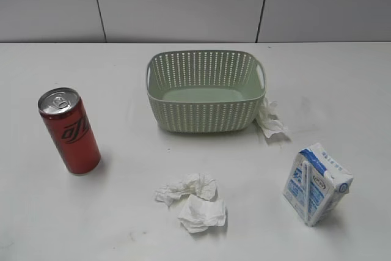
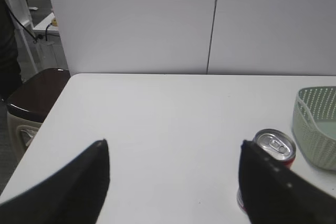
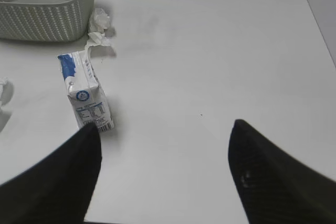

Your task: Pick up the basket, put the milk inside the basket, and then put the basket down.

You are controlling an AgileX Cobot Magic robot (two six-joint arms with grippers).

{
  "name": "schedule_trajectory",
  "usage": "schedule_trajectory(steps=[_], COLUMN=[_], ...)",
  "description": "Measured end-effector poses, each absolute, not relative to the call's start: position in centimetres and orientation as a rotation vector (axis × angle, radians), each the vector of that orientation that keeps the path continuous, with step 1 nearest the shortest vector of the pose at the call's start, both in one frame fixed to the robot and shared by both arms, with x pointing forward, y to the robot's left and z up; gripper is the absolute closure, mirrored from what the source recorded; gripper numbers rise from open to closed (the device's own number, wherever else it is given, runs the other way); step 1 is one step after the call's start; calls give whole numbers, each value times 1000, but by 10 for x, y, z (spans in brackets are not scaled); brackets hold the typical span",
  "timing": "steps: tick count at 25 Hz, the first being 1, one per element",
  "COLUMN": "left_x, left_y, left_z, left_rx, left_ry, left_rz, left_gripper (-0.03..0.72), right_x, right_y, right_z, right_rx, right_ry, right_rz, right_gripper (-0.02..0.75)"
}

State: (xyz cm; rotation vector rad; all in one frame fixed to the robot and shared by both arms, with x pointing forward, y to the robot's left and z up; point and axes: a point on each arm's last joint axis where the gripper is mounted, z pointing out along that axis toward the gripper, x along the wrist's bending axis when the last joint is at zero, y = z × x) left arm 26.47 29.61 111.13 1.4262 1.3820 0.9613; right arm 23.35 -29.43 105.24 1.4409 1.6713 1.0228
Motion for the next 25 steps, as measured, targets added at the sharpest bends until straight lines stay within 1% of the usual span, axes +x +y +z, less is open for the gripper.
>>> schedule_trajectory(steps=[5, 12, 18, 25], left_x=[296, 342, 382, 440], left_y=[293, 290, 279, 258], left_z=[1125, 1140, 1140, 1137], left_rx=[1503, 1550, 1646, 1781], left_ry=[1425, 1472, 1473, 1485], left_rz=[906, 833, 752, 634], left_gripper=[100, 100, 100, 100], right_x=[234, 234, 234, 234], right_y=[-294, -294, -294, -294], right_z=[1052, 1052, 1052, 1052], right_rx=[1441, 1441, 1442, 1441], right_ry=[1671, 1671, 1671, 1672], right_rz=[1023, 1023, 1024, 1024], right_gripper=[167, 167, 167, 167])
